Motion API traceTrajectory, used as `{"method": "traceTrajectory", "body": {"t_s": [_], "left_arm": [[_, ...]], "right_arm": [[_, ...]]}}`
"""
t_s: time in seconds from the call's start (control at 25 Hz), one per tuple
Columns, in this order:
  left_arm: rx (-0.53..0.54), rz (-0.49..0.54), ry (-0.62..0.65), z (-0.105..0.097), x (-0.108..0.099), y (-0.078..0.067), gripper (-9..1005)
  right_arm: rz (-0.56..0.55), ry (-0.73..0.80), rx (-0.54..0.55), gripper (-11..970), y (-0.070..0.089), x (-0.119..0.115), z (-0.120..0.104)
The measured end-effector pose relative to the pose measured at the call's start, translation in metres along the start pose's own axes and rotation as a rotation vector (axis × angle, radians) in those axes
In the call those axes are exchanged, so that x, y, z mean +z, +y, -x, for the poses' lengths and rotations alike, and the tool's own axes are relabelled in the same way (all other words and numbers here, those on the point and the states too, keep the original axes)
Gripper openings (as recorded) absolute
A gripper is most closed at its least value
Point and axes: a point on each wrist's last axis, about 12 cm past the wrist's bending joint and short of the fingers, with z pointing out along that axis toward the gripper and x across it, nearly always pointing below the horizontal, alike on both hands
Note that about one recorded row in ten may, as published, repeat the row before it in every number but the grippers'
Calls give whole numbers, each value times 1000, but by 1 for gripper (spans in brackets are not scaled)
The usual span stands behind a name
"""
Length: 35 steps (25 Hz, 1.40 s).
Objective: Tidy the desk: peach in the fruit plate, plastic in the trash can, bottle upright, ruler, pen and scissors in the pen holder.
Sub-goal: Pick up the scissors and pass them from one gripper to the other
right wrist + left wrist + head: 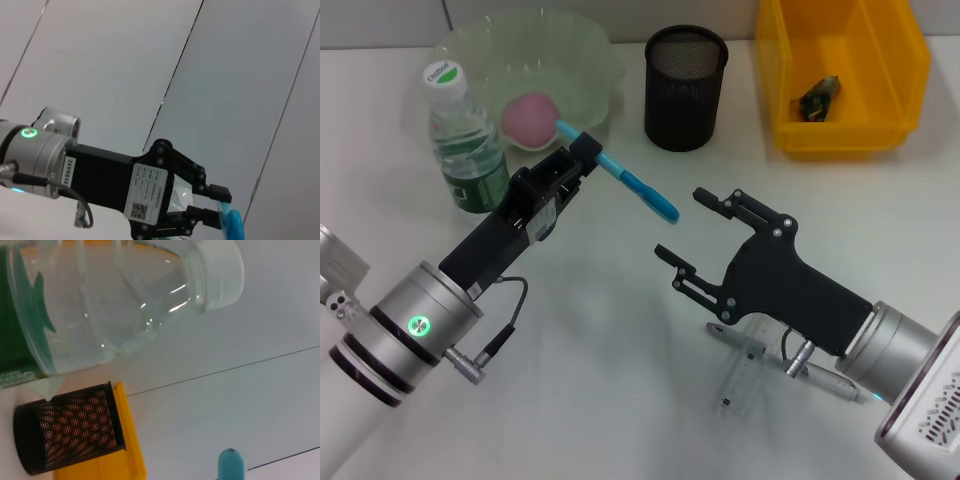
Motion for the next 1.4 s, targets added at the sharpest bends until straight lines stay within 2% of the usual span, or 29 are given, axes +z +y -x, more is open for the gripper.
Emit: {"method": "traceTrajectory", "body": {"t_s": [1.28, 1.4], "left_arm": [[-45, 1, -21, -7, 5, -1, 217], [-49, 3, -24, -7, 4, -1, 217]], "right_arm": [[16, 0, -29, 626, -11, 20, 1], [16, 0, -30, 523, -11, 20, 1]]}}
